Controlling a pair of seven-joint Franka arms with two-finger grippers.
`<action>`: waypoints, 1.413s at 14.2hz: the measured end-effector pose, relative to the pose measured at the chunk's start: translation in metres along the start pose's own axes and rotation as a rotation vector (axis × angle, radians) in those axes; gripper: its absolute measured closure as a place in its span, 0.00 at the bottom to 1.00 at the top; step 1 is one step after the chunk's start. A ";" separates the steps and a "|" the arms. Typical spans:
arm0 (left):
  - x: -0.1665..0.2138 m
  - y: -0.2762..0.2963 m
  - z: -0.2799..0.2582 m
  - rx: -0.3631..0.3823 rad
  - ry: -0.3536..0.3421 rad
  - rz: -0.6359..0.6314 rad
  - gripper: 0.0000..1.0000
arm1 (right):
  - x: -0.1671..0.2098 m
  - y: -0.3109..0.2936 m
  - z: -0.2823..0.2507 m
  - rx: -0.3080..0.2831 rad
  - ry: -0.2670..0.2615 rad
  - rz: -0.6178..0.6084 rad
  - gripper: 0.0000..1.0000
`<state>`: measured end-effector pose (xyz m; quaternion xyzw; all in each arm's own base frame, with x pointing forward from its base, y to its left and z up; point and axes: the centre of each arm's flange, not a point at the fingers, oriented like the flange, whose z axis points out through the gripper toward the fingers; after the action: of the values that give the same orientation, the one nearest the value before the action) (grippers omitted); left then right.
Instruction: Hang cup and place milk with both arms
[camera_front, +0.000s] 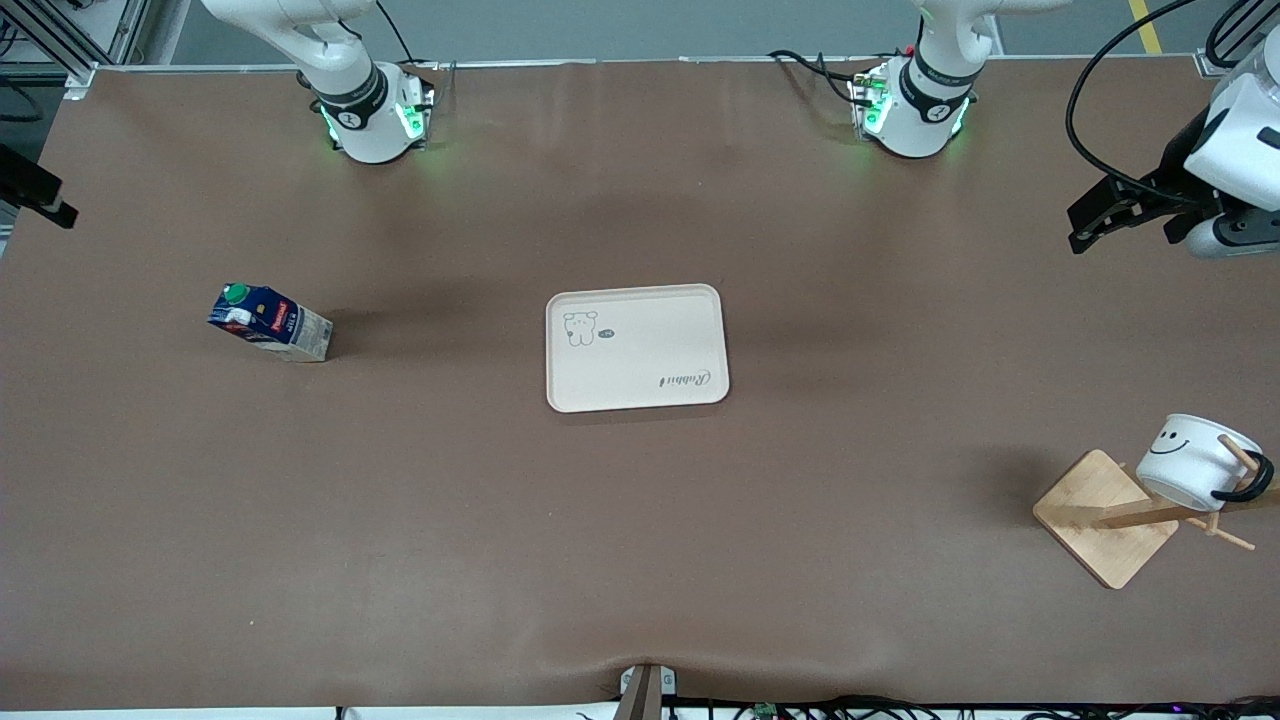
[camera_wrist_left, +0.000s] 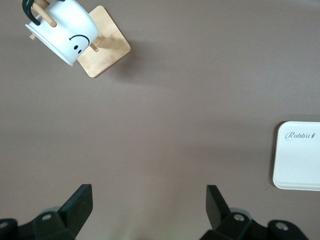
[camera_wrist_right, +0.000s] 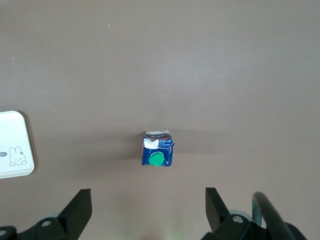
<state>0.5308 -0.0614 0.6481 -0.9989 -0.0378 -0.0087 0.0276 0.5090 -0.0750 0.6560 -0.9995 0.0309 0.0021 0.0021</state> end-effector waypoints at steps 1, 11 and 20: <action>0.000 0.000 0.000 0.000 0.000 0.000 0.00 | 0.001 -0.002 0.002 -0.002 -0.003 -0.002 0.00; 0.000 -0.002 -0.007 -0.003 0.014 -0.002 0.00 | 0.009 -0.006 0.009 -0.008 -0.009 -0.008 0.00; 0.003 -0.003 -0.007 -0.003 0.015 -0.004 0.00 | 0.012 -0.003 0.008 -0.009 0.012 -0.001 0.00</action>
<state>0.5330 -0.0587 0.6550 -0.9987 -0.0396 -0.0163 0.0263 0.5209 -0.0729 0.6483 -0.9995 0.0302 -0.0037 -0.0028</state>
